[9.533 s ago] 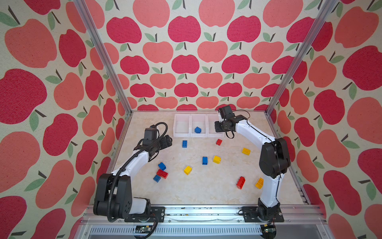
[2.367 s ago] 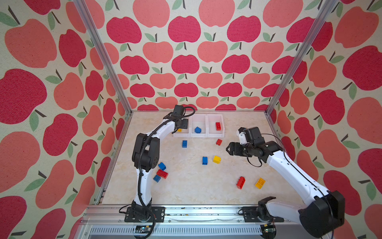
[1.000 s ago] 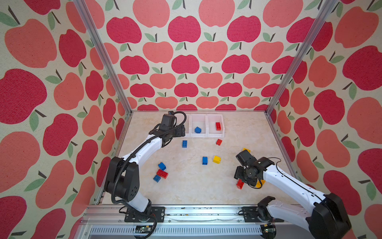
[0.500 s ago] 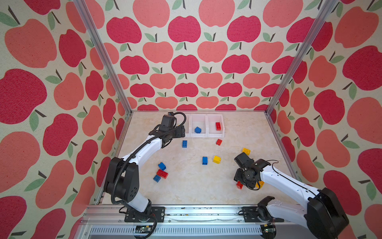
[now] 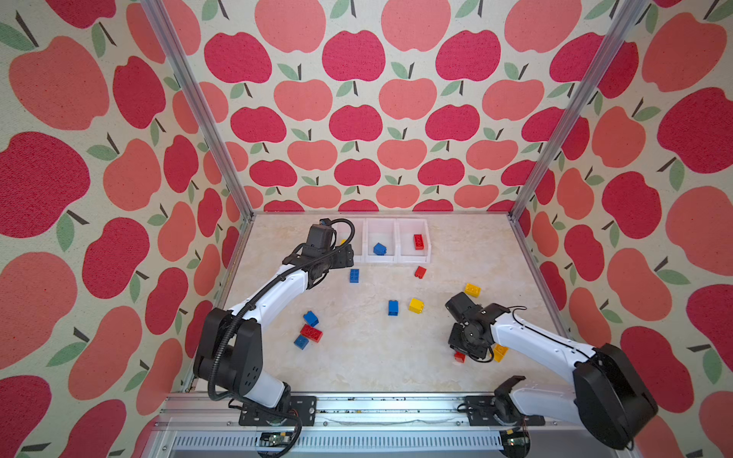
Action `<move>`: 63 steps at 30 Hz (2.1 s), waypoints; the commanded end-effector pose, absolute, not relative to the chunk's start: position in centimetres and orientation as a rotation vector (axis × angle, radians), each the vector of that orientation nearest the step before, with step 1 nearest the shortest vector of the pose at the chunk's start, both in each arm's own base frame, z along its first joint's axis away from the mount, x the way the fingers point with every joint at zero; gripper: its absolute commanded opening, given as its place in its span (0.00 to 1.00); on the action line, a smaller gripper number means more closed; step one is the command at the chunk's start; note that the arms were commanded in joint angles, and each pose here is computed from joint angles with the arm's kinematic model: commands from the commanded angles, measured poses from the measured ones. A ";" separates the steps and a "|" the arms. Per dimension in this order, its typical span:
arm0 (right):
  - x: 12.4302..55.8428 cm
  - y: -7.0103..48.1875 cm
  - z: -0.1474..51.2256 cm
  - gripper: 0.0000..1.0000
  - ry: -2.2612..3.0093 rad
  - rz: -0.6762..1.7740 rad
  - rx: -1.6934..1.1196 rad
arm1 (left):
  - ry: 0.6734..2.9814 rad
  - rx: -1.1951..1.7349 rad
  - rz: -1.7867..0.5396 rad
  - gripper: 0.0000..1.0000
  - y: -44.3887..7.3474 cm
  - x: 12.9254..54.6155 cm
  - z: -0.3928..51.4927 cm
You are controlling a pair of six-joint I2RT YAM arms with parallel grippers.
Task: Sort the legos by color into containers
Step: 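Lift and carry the red brick to the compartment nearest the right gripper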
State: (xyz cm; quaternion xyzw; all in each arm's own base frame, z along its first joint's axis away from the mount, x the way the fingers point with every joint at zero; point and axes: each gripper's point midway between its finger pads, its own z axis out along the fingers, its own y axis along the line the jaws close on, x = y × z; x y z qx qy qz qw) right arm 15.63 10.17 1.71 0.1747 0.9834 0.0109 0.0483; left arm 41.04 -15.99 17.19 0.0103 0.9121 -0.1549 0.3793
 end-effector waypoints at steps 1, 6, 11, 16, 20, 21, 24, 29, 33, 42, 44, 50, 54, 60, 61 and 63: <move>15.1 9.8 1.4 0.32 3.015 0.000 0.503 | 2.318 0.008 -0.415 0.90 -15.7 40.5 17.6; 15.2 9.8 1.9 0.26 3.016 -0.006 0.489 | 2.317 -0.003 -0.419 0.90 -15.5 40.0 17.5; 15.7 10.1 3.0 0.20 2.996 0.018 0.469 | 2.317 -0.009 -0.422 0.90 -15.2 39.4 17.5; 17.1 10.9 5.4 0.16 2.944 0.051 0.422 | 2.318 -0.018 -0.420 0.90 -14.8 38.4 17.7; 18.9 11.9 7.5 0.16 2.896 0.091 0.351 | 2.326 -0.035 -0.424 0.91 -14.3 37.5 17.4; 19.5 12.3 8.1 0.16 2.884 0.099 0.322 | 2.327 -0.040 -0.424 0.91 -14.2 37.3 17.3; 21.5 13.3 9.9 0.16 2.842 0.104 0.224 | 2.335 -0.062 -0.436 0.92 -13.8 36.7 16.8; 26.0 15.1 13.0 0.16 2.740 0.054 0.033 | 2.348 -0.087 -0.451 0.95 -13.2 35.6 16.1; 30.6 17.0 14.9 0.16 2.638 0.052 -0.044 | 2.349 -0.103 -0.450 0.95 -12.6 34.9 16.0; 40.3 22.1 16.8 0.16 2.479 0.151 -0.223 | 2.367 -0.119 -0.453 0.97 -12.0 33.6 15.4; 42.1 23.0 17.0 0.16 2.437 0.164 -0.269 | 2.369 -0.123 -0.453 0.98 -11.8 33.4 15.3; 46.2 24.7 16.9 0.15 2.396 0.216 -0.365 | 2.368 -0.133 -0.451 0.99 -11.4 33.1 15.2; 48.0 26.0 16.0 0.15 2.404 0.272 -0.429 | 2.367 -0.140 -0.451 0.99 -11.2 32.9 15.1; 50.0 26.7 13.8 0.15 2.439 0.278 -0.445 | 2.367 -0.149 -0.444 1.00 -10.8 32.6 15.1; 50.3 26.8 13.4 0.15 2.446 0.276 -0.444 | 2.366 -0.149 -0.444 1.00 -10.7 32.5 15.1; 50.9 26.7 12.6 0.15 2.464 0.274 -0.427 | 2.366 -0.154 -0.441 1.00 -10.6 32.5 15.2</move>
